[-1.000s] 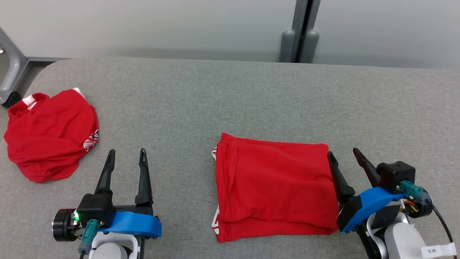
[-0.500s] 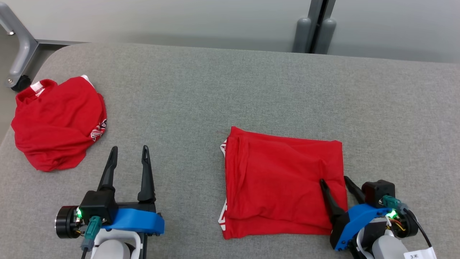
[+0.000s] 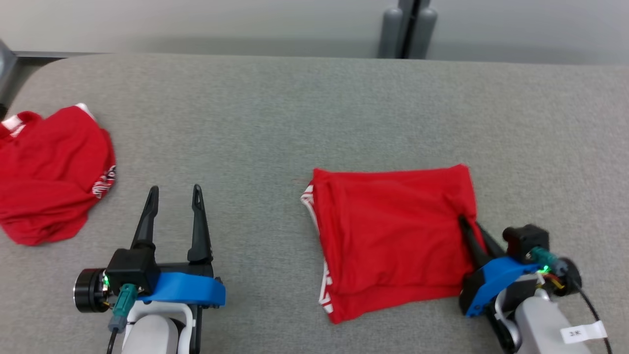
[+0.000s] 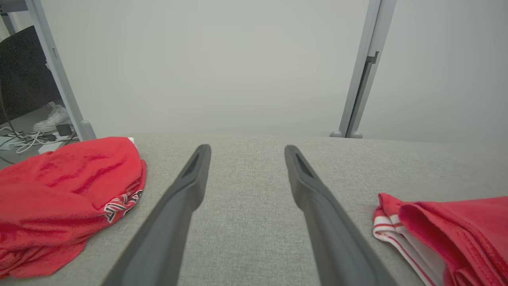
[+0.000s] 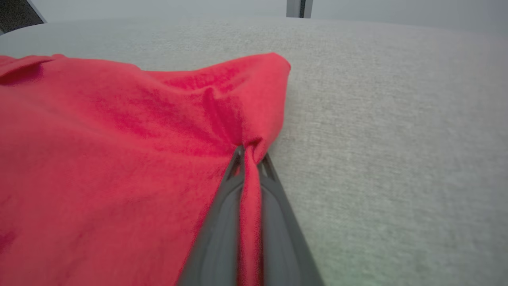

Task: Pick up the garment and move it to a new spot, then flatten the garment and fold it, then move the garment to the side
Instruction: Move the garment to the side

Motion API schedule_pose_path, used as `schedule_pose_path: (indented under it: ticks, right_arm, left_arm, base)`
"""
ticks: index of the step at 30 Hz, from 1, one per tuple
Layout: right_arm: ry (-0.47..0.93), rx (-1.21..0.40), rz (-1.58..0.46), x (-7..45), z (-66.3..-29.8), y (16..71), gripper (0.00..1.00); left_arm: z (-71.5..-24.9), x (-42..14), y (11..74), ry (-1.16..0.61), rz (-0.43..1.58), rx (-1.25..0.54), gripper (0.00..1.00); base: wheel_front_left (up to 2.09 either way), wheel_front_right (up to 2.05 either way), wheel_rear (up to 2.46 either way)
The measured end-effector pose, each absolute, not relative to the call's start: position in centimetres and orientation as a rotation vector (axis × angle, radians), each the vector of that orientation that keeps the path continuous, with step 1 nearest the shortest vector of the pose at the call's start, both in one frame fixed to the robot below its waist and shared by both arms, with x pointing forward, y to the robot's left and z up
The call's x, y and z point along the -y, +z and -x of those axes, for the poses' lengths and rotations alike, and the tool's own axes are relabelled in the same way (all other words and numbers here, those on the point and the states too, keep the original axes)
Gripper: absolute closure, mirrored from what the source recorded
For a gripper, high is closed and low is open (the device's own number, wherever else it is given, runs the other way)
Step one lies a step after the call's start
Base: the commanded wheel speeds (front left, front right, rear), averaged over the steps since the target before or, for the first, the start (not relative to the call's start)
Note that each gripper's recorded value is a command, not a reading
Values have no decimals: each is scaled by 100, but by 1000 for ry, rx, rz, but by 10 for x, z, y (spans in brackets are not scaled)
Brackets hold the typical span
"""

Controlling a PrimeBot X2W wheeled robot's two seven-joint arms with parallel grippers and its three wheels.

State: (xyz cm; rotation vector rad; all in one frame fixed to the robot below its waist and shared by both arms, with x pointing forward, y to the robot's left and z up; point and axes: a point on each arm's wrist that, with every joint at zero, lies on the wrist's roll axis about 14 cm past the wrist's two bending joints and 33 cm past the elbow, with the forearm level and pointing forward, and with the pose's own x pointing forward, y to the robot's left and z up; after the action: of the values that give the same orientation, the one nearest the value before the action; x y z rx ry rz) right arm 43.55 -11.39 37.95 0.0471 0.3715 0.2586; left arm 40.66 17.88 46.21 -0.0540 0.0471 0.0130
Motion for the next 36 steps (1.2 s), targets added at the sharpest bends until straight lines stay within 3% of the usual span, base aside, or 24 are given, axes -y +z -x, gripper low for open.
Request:
schedule_pose_path:
  ticks: [17,24,36]
  right_arm:
    - [-71,-291,173,295,-467,411,100]
    - [-98,-269,180,305,-469,421,100]
    - [-70,-175,316,324,-530,468,100]
  left_arm:
    - [-476,-109,447,-166,90,-26,0]
    - [-488,-99,443,-201,84,-19,0]
    - [-502,-94,432,-220,73,-15,0]
  base:
    - [0,0,0]
    - [0,0,0]
    - [0,0,0]
